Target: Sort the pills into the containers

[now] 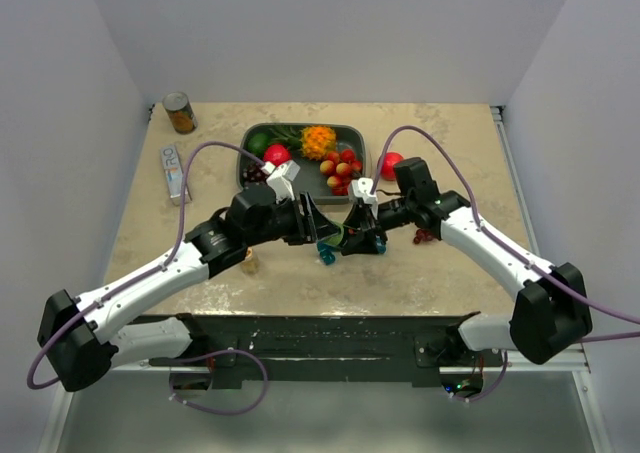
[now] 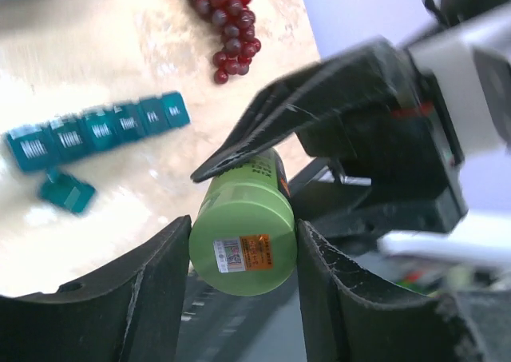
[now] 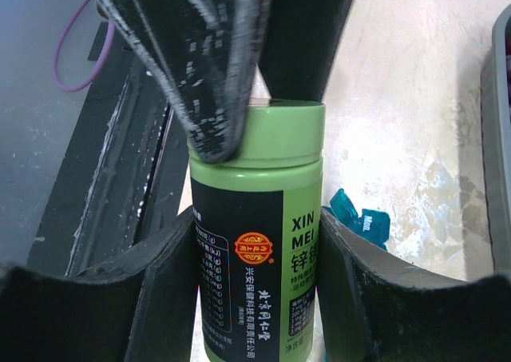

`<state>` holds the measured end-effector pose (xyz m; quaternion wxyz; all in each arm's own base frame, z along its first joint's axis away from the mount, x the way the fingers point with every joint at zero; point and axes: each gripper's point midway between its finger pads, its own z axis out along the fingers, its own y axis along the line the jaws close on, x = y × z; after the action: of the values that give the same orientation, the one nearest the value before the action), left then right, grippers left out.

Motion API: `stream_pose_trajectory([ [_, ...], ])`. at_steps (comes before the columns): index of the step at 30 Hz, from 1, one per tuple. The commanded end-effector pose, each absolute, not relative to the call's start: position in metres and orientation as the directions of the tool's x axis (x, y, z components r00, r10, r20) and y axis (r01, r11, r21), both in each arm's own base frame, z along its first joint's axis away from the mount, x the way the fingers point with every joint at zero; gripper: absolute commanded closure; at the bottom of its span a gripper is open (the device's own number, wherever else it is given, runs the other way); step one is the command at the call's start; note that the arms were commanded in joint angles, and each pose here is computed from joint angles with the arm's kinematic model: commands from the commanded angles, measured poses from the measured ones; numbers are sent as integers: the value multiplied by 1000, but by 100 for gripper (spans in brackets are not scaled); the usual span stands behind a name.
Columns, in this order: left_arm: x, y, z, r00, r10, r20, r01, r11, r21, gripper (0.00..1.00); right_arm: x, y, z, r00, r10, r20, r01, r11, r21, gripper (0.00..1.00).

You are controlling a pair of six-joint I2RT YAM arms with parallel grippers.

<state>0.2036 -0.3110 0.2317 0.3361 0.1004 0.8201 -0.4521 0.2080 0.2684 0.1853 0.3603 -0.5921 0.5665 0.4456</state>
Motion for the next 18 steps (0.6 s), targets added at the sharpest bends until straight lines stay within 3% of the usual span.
stream_pose_trajectory([
  [1,188,-321,253,-903,-382,-194,6,441,-897,100,241,262,201,29,-332,-943,-999,11,-35,100],
  [3,195,-324,258,-894,-396,-211,22,432,-902,99,242,260,201,25,-328,-944,-999,16,-32,100],
  [5,195,-328,265,-897,-358,-260,97,413,-906,62,242,259,203,25,-321,-947,-999,14,-31,100],
  [6,194,-330,272,-893,-347,-288,143,388,-911,33,243,257,204,24,-317,-948,-999,18,-31,100],
  [10,180,-325,290,-840,-259,-477,396,308,-865,1,239,257,206,29,-307,-951,-1000,-3,-29,100],
  [13,175,-306,287,-740,-191,-644,564,345,-750,1,236,257,207,35,-305,-952,-999,-17,-32,100],
  [16,161,-288,262,-573,36,-819,767,374,-521,1,236,256,206,41,-306,-951,-999,-26,-34,100],
  [18,150,-277,251,-498,165,-851,835,354,-420,1,232,256,205,56,-304,-951,-998,-50,-43,100],
])
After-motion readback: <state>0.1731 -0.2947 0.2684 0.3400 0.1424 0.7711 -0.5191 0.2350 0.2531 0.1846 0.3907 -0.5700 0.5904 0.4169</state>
